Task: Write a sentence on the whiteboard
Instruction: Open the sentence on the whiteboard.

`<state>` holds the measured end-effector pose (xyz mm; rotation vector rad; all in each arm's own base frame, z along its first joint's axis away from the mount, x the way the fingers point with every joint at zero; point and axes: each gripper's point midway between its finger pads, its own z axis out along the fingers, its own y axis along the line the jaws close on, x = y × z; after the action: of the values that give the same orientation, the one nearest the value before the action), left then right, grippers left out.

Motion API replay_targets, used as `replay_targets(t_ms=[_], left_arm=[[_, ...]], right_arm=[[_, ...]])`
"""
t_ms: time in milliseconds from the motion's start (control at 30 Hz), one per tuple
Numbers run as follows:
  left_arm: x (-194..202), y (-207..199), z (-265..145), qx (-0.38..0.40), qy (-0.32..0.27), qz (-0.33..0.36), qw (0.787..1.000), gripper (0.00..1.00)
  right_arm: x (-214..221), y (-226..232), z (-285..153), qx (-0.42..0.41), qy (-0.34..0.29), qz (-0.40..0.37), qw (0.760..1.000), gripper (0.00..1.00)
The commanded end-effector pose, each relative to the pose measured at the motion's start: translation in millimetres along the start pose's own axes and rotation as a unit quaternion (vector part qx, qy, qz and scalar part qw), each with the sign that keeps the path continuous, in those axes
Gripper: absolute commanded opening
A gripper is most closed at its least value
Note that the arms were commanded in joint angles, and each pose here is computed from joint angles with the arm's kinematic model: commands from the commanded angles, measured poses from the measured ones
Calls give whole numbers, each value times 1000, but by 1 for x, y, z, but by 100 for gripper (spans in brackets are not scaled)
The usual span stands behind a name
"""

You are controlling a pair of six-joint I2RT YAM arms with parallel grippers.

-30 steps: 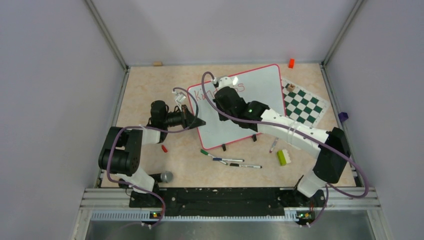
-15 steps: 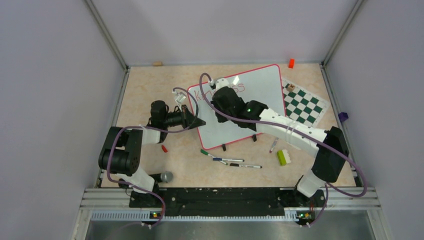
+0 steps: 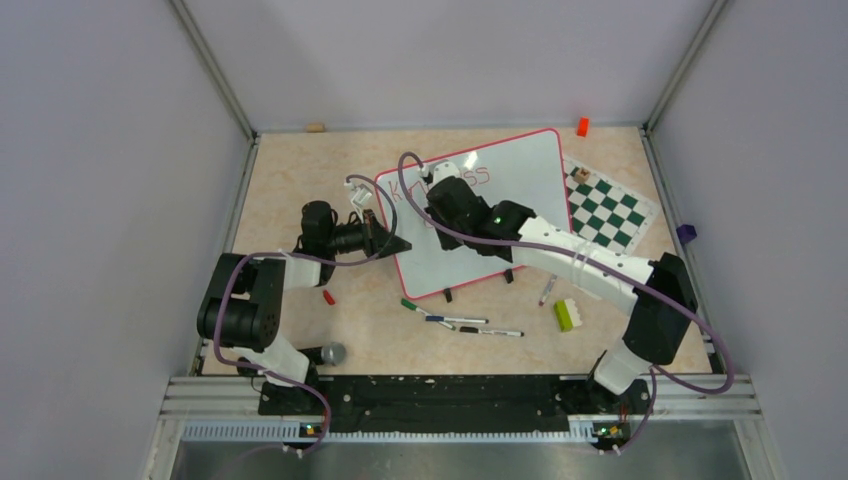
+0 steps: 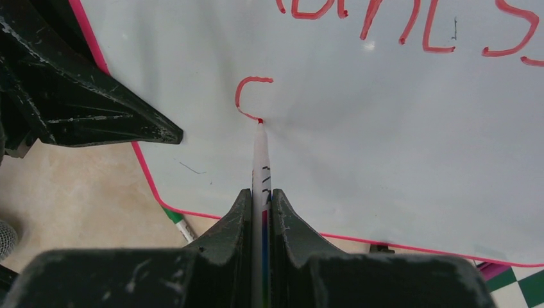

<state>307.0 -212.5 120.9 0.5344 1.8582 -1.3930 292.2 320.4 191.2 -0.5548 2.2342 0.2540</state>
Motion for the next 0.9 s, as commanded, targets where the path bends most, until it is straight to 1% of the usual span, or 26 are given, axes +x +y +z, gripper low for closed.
replay_targets(t_ms=[0, 267, 433, 867], left_arm=[[27, 45, -4, -102, 8, -6, 995, 0], [27, 45, -4, -102, 8, -5, 995, 0], [26, 45, -4, -101, 7, -5, 995, 0], [26, 45, -4, -102, 7, -6, 995, 0]], right_arm=[[-25, -2, -5, 20, -31, 0, 999, 0], [-49, -1, -22, 9, -66, 6, 998, 0], [-62, -8, -29, 23, -88, 7, 996, 0], [-76, -18, -20, 40, -93, 2, 995, 0]])
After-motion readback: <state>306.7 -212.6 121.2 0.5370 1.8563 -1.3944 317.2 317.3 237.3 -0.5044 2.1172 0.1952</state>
